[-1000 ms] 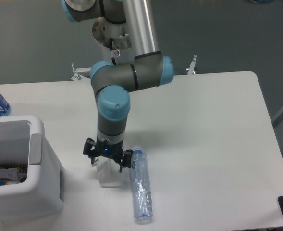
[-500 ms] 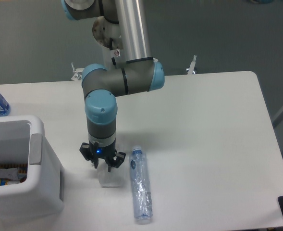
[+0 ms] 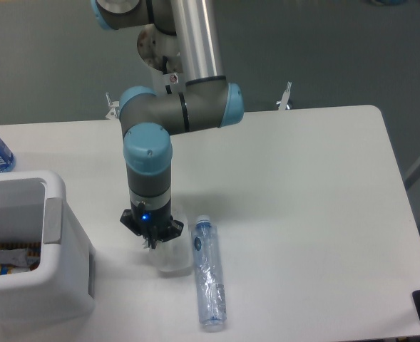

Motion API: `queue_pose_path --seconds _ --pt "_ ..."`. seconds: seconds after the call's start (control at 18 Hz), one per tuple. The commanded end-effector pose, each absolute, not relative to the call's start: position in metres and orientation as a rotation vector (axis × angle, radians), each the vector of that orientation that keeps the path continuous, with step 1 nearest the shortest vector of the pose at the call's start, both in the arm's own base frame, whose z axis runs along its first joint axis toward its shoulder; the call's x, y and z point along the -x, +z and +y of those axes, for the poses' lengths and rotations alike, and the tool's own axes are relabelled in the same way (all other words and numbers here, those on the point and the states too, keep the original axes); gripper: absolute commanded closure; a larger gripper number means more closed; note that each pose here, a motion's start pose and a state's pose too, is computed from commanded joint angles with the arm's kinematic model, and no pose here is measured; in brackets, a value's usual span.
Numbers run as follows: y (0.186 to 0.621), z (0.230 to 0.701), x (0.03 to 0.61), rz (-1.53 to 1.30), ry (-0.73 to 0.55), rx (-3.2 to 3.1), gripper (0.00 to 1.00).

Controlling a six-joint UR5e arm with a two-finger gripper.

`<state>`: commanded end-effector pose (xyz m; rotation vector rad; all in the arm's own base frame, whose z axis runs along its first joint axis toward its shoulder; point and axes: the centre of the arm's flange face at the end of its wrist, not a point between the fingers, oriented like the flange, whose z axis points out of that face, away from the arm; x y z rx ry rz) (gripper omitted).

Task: Place the trash in the trash can
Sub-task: 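Lift the tissue and carry it over the white bin, then open the gripper to drop the tissue into the bin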

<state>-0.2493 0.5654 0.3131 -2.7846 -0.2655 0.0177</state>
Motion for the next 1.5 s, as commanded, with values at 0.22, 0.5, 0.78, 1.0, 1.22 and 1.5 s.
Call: queue_pose_path --seconds 0.22,0.5,0.78,1.0,1.22,1.5 --pt "0.396 0.548 0.277 -0.346 -0.039 2.577 1.00" --pt "0.500 0.552 0.311 -0.536 -0.050 2.339 1.00" --pt "0.557 0.563 0.308 -0.636 -0.065 2.218 1.00" --pt "0.573 0.590 0.234 -0.518 -0.123 2.229 1.00" --pt "0.570 0.613 0.159 -0.389 -0.192 2.265 1.00" --pt "0.562 0.627 0.109 -0.308 -0.243 2.294 1.00"
